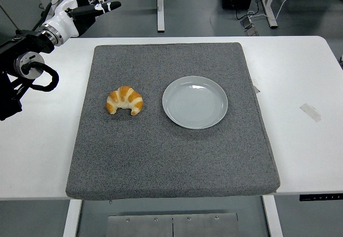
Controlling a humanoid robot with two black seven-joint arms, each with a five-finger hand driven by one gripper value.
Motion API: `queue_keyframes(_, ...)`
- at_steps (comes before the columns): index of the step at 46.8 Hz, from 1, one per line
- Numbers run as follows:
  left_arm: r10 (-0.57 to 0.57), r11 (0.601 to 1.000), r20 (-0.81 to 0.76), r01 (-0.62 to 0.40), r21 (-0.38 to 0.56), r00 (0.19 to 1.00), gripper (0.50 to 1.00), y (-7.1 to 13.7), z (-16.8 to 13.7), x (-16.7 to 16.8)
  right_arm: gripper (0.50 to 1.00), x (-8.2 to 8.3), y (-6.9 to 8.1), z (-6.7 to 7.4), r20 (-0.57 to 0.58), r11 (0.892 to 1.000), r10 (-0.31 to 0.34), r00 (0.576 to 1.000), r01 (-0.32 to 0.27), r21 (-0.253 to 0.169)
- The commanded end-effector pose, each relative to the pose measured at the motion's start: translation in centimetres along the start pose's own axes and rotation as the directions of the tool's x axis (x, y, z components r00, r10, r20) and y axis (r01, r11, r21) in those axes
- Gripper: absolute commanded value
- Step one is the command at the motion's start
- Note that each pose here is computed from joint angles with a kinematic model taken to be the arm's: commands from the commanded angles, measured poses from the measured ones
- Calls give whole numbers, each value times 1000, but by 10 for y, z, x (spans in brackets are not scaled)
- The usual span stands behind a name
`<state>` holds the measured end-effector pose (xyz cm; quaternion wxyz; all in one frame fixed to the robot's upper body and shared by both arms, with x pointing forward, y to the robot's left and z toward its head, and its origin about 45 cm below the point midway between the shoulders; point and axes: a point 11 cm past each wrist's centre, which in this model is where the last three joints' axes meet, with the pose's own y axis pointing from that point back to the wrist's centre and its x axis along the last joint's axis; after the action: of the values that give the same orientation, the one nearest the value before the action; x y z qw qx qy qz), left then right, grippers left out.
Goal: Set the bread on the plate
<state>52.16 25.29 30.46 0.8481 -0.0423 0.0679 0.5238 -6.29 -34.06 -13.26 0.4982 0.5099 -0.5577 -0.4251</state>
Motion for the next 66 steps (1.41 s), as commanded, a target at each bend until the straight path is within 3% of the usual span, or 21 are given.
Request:
queue_keyframes(1,-10,999,84,8,32,996,995,4,3,7,1000,0,0,0,0,1000,0,1000,0,0)
queue_keyframes(12,-123,989,337,88,119,933,993,6,15,2,1000,0,0,0,0,1000,0,1000,0,0)
queue_keyframes(32,-272,958,661,132,254,699,990,11,33,1,1000,0,0,0,0,1000,0,1000,0,0)
queue_keyframes(45,-253,965,737,110,238,626,983,14,69,9,1000,0,0,0,0,1000,0,1000,0,0)
queue_keyframes(54,-326,939,770,281,198,548,986,20,85,-10,1000,0,0,0,0,1000,0,1000,0,0)
queue_keyframes(66,-372,918,805,311,245,462,987,18,89,-21,1000,0,0,0,0,1000,0,1000,0,0)
